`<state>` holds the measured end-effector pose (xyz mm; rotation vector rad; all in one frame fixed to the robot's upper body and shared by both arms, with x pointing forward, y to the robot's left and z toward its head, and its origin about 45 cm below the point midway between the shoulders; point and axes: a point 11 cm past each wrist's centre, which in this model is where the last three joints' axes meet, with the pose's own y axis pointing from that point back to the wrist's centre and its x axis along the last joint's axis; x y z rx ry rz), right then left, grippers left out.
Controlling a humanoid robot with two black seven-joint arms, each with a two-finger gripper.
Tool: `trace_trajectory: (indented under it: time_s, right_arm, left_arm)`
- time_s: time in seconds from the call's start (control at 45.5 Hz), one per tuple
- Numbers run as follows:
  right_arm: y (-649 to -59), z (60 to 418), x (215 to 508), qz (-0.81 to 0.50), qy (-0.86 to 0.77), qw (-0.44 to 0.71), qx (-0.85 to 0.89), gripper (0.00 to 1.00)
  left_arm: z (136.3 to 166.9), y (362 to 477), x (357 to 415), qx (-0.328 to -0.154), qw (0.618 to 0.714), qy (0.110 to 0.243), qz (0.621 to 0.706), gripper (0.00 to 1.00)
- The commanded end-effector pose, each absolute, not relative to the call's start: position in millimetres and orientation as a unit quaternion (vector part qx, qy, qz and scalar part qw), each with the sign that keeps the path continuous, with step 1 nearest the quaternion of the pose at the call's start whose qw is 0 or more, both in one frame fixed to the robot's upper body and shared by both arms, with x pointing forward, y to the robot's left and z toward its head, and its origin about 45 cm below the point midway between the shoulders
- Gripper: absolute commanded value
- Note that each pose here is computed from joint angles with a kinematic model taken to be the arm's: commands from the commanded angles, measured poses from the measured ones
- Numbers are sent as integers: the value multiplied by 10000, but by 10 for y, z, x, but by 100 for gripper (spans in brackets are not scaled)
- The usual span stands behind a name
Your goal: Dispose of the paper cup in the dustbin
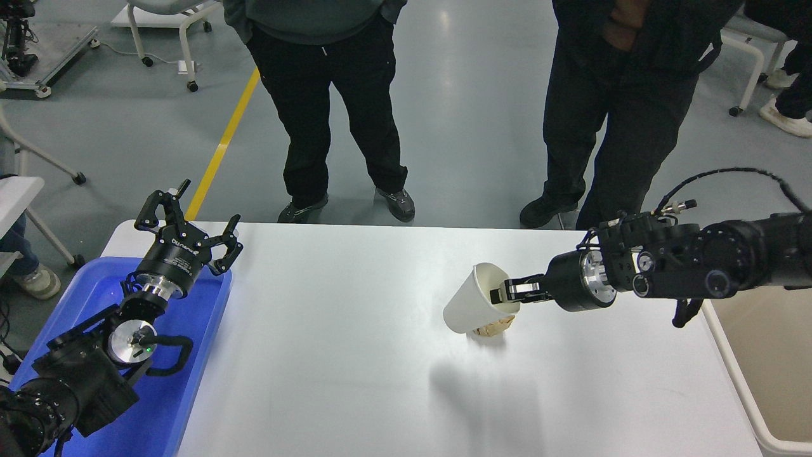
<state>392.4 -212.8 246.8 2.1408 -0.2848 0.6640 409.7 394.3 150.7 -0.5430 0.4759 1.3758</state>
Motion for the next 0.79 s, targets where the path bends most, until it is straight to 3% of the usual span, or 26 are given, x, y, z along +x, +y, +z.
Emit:
trace_trajectory:
  time_s: [0.0, 0.22, 0.527, 0.769]
  right_arm:
    - [-2360, 3077, 4065, 2560, -1586, 3947, 8680, 0]
    - [-2570, 3444, 4107, 2439, -1878, 3704, 8764, 0]
    - [-2715, 3467, 4164, 2435, -2103, 3731, 8702, 0]
    - [-3340, 3386, 4445, 2153, -3172, 3847, 8397, 0]
  left_arm:
    - [1508, 3943, 4098, -2453, 7130, 2147, 6207, 100]
    - [1507, 3949, 4097, -2456, 7123, 2146, 6215, 100]
    - [1508, 3943, 4098, -2453, 7130, 2147, 6207, 100]
    - [1506, 3941, 4097, -2447, 7134, 2148, 6206, 100]
